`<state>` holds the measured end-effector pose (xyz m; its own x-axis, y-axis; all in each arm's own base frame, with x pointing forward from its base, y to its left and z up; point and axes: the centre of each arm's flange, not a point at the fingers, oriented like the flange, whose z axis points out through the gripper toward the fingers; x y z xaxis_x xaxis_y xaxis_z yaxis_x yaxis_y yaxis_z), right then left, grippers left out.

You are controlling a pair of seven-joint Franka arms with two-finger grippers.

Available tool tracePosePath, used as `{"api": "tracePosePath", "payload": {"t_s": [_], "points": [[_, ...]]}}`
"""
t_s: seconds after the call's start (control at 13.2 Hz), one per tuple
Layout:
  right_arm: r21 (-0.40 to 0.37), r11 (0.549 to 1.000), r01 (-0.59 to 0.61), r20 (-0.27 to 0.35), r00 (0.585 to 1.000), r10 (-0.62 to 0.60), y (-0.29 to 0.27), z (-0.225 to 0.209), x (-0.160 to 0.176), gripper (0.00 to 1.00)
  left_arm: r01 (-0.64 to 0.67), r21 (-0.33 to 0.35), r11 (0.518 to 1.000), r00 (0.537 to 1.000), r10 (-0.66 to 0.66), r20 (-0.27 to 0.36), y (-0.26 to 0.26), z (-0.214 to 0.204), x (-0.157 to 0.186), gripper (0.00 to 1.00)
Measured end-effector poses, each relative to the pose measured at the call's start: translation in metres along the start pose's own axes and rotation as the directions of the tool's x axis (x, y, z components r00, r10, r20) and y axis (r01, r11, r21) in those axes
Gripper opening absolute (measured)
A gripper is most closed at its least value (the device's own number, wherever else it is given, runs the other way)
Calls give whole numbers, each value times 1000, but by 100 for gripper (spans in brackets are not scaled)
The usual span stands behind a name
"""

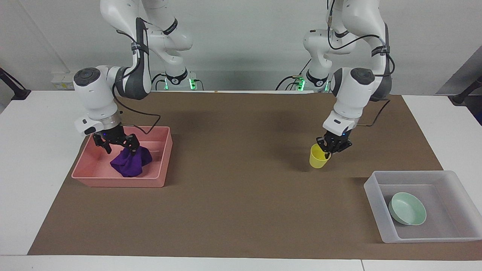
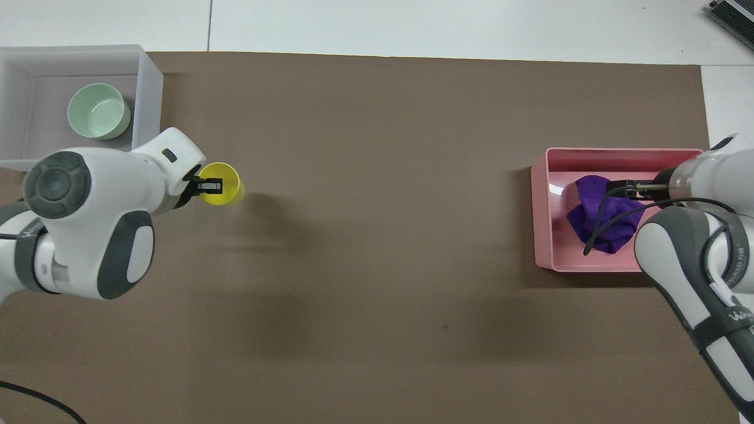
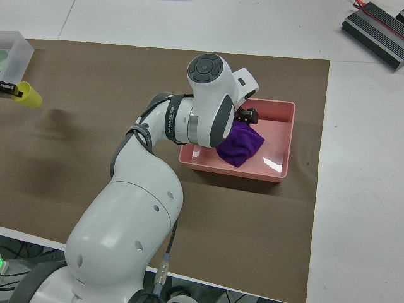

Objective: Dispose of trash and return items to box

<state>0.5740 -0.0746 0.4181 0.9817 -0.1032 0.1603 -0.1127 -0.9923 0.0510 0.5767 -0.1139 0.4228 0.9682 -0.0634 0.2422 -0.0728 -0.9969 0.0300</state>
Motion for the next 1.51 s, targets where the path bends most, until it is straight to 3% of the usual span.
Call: {"api": "tracePosePath", "payload": {"t_s": [0.45, 0.91, 1.51], "points": [[4, 999, -43, 68, 997, 43, -46, -106, 1, 100, 104, 38, 994, 993, -102, -59, -105, -43, 78, 4], [-9, 998, -64, 125, 990, 65, -30, -212, -4, 100, 170, 68, 983, 983, -165, -74, -204, -6, 130, 4], [-8, 999, -49, 149, 988, 49, -31, -207, -11, 100, 205, 66, 976, 978, -204, -33, -258, 69, 143, 4]]}}
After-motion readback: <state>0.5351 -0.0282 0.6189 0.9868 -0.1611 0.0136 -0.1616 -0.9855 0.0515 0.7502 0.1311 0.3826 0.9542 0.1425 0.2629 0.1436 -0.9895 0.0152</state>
